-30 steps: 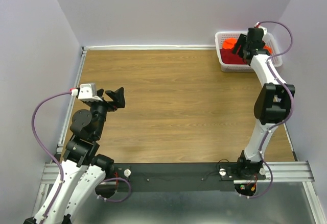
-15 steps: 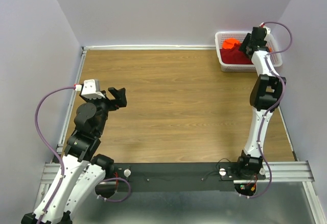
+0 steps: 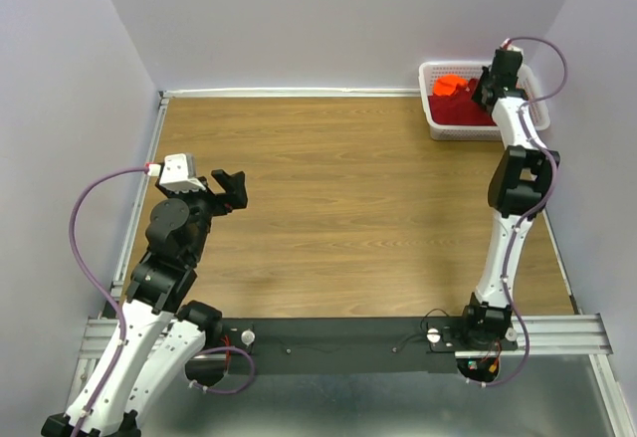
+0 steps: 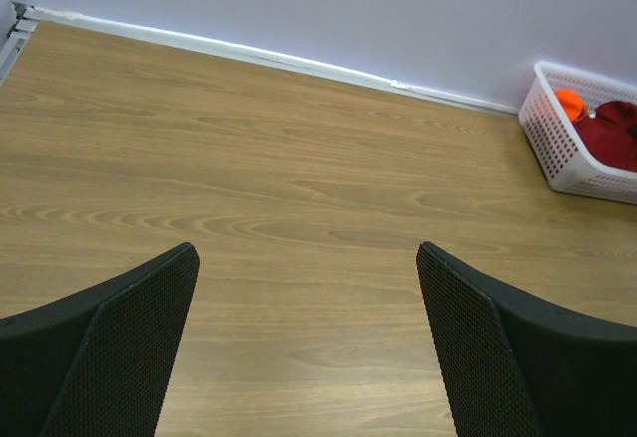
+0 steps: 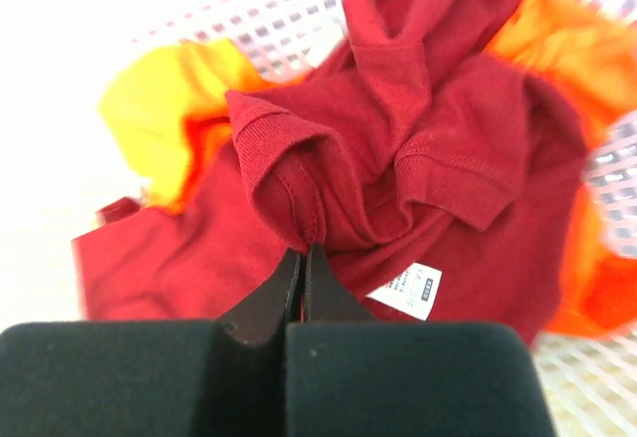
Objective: Fold and stack the t-shirts
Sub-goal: Grab the tshirt from the pile, then move the tshirt to the center of the board
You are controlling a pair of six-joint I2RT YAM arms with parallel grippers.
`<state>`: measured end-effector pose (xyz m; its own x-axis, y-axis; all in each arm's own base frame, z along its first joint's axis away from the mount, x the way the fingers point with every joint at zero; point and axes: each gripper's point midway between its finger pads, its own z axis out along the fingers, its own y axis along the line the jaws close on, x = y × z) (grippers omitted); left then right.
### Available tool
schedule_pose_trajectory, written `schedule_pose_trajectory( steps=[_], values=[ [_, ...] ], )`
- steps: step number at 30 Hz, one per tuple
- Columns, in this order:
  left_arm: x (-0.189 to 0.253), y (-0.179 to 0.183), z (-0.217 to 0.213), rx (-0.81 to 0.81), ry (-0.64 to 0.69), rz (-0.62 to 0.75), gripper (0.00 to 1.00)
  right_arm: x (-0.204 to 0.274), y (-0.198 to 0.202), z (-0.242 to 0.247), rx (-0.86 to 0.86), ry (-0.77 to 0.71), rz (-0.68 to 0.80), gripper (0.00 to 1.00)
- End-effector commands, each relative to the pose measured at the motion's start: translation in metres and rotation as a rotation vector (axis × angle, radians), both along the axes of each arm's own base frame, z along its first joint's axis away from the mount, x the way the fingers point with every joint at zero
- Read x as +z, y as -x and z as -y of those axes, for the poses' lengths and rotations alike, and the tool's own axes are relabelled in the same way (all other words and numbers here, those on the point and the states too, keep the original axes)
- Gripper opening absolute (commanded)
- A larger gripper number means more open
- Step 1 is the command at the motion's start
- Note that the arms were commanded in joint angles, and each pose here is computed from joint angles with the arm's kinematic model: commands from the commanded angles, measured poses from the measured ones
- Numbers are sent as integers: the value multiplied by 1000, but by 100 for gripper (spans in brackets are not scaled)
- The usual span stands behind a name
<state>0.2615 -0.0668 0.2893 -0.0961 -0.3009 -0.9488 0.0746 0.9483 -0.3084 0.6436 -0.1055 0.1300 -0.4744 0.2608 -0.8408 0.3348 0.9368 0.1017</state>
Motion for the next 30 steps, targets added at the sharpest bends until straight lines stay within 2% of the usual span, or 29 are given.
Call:
schedule_pose_trajectory(
  steps=[1,2,3,7,8,10,11,16,20,26,30],
  values=[
    [14,2,-2,3,12,46,98,151,16,-45,174,75,239,1],
    [15,2,-1,-3,14,56,98,190,28,-61,234,90,301,1],
    [18,2,0,-6,19,64,98,189,28,-74,254,86,300,1],
    [22,1,2,-17,33,86,98,283,72,-166,475,164,466,0],
    [23,1,3,-18,34,91,98,293,83,-207,550,157,492,1],
    [28,3,4,-27,41,106,98,321,106,-247,647,138,557,1],
    [29,4,4,-29,45,110,98,328,120,-282,716,114,578,1],
    [40,16,1,-41,59,154,98,357,177,-382,962,3,661,1],
    [40,21,-1,-40,61,153,98,371,207,-421,1065,-105,702,1],
    [46,28,-2,-52,64,167,98,394,225,-435,1102,-173,751,1],
    [45,29,0,-63,63,165,99,376,231,-450,1146,-205,702,1]
  ],
)
